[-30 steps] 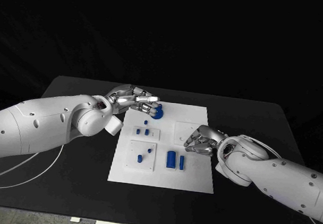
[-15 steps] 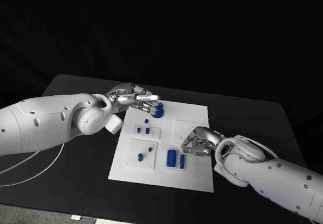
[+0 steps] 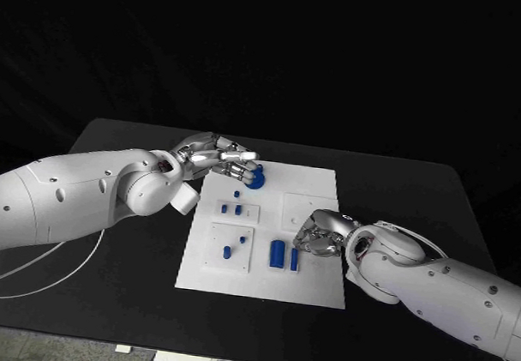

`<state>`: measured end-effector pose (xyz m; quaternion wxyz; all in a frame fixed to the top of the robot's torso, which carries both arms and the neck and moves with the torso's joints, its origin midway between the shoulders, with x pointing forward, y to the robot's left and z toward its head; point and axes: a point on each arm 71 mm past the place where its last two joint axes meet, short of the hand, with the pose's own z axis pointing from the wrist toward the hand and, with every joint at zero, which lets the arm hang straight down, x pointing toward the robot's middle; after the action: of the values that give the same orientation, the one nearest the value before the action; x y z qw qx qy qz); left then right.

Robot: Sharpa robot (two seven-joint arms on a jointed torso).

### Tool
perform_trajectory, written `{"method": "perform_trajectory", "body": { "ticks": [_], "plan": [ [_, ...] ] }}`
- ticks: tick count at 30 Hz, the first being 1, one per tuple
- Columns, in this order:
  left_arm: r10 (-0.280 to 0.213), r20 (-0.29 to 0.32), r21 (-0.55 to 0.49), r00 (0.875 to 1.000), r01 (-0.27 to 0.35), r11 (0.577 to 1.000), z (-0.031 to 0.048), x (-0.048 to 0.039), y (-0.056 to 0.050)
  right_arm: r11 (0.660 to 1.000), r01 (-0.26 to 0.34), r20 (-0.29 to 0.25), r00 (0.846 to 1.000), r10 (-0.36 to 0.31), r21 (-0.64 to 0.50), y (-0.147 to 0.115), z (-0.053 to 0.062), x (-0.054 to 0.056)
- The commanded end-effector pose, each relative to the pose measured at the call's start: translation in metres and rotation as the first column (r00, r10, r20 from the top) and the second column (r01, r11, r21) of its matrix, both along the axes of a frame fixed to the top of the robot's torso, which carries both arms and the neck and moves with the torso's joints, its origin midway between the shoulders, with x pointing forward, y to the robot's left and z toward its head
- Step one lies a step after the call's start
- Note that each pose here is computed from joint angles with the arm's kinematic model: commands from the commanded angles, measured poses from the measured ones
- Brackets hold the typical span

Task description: Assemble the parts on the task board

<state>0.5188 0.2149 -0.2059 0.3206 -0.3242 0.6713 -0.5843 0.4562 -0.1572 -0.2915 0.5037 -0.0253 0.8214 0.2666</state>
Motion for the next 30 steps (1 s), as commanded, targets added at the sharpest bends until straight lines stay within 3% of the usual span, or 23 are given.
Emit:
{"method": "perform_trajectory", "body": {
  "ticks": [1, 12, 30],
  "plan": [
    [-0.005, 0.005, -0.007, 1.0, 0.005, 1.0, 0.001, -0.0004, -0.001, 0.999, -0.02, -0.009, 1.0, 0.019, -0.041, 0.001, -0.003, -0.002],
    [-0.004, 0.004, -0.005, 1.0, 0.004, 1.0, 0.0009, -0.0004, -0.001, 0.999, -0.031, -0.022, 0.999, 0.03, -0.042, 0.005, -0.011, -0.007],
    [-0.003, 0.0, -0.002, 1.0, 0.003, 1.0, 0.0006, -0.0004, 0.0, 0.995, 0.04, 0.074, 0.997, -0.033, -0.09, 0.002, -0.014, -0.003]
  ]
}}
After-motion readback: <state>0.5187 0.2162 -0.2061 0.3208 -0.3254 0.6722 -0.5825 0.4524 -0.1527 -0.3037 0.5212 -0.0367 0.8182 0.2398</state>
